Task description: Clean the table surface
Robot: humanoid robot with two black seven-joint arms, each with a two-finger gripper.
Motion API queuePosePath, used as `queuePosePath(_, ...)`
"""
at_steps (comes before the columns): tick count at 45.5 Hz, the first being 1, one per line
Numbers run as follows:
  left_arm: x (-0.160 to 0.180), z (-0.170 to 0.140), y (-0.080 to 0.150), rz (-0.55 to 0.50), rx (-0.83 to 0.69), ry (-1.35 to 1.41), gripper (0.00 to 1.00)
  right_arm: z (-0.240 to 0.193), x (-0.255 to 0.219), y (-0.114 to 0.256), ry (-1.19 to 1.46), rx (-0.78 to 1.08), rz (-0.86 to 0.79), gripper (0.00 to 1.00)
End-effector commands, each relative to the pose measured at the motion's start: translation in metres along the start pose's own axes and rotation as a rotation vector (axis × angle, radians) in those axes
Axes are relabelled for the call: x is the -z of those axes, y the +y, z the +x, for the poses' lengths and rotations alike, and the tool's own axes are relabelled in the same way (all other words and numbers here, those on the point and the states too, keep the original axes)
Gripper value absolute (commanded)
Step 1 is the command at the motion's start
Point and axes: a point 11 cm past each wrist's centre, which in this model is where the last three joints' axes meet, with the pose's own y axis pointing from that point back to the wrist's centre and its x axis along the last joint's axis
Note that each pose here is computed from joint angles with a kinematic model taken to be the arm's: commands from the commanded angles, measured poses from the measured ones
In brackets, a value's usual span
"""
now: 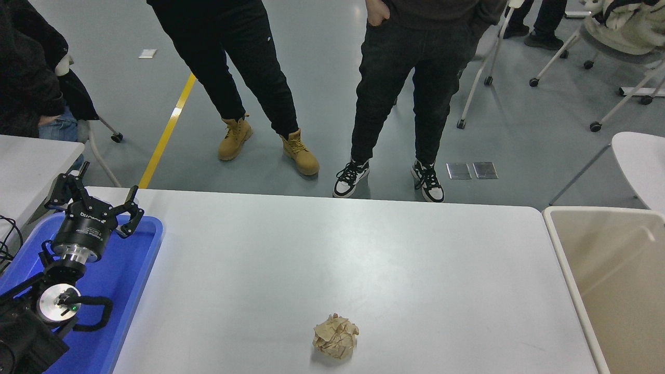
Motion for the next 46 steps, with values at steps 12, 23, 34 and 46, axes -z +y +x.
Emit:
queuePosePath(12,0.000,0.000,0.000,0.000,0.000,0.000,1.00,-0.014,0.084,0.002,-0.314,0.085,0.247,0.99)
queuePosePath(23,0.000,0.000,0.000,0.001,-0.001,0.000,1.00,-0.016,0.104,0.006,-0.446,0.110,0.327,0.99)
queuePosePath(34,0.000,0.000,0.000,0.000,0.000,0.000,1.00,-0.035,0.137,0.011,-0.549,0.182,0.436,0.99)
queuePosePath(46,0.000,0.000,0.000,0.000,0.000,0.000,1.00,-0.067,0.160,0.012,-0.569,0.239,0.525,0.99)
